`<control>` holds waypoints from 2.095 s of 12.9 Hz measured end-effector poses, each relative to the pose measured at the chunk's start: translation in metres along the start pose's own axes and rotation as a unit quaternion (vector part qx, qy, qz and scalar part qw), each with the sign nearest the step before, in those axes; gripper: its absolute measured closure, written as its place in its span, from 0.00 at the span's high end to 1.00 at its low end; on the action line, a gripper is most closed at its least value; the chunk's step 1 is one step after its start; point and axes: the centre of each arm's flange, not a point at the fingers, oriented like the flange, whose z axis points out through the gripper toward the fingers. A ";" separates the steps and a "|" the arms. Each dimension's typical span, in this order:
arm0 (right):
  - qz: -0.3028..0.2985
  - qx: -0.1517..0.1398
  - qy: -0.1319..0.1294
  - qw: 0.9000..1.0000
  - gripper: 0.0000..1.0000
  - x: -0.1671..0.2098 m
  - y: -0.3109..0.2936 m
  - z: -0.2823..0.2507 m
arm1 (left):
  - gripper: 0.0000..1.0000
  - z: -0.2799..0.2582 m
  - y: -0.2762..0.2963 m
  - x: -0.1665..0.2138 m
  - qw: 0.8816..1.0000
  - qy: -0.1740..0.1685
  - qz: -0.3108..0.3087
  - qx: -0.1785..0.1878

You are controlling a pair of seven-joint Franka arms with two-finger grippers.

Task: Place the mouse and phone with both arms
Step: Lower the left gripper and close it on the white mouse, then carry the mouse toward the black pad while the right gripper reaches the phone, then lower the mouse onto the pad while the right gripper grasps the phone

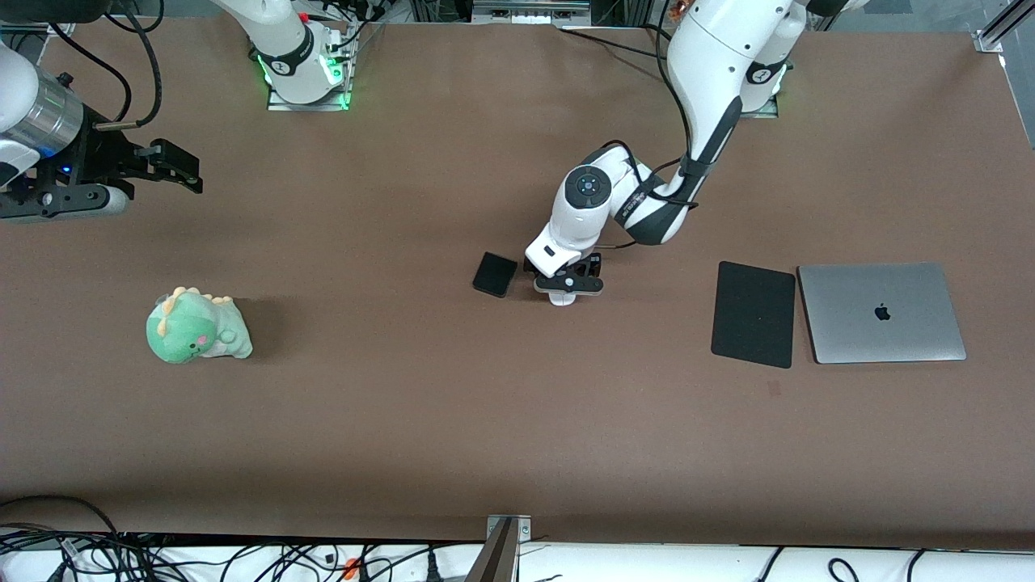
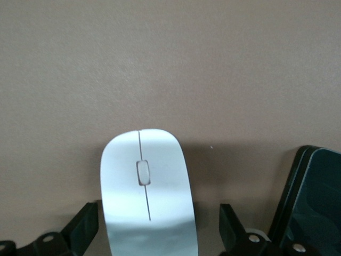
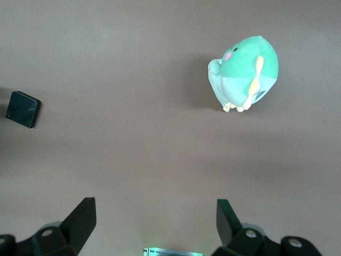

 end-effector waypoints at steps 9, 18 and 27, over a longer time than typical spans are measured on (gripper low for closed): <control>0.000 -0.001 -0.005 1.000 1.00 0.003 0.000 0.006 | 0.62 -0.062 -0.019 0.037 0.999 0.013 -0.023 0.025; 0.114 -0.013 0.003 0.993 1.00 0.044 -0.175 0.168 | 0.62 -0.248 -0.223 0.117 0.997 -0.017 0.052 0.062; 0.202 0.017 0.063 0.977 1.00 0.037 -0.356 0.365 | 0.62 -0.170 -0.371 0.105 0.985 -0.079 0.148 0.048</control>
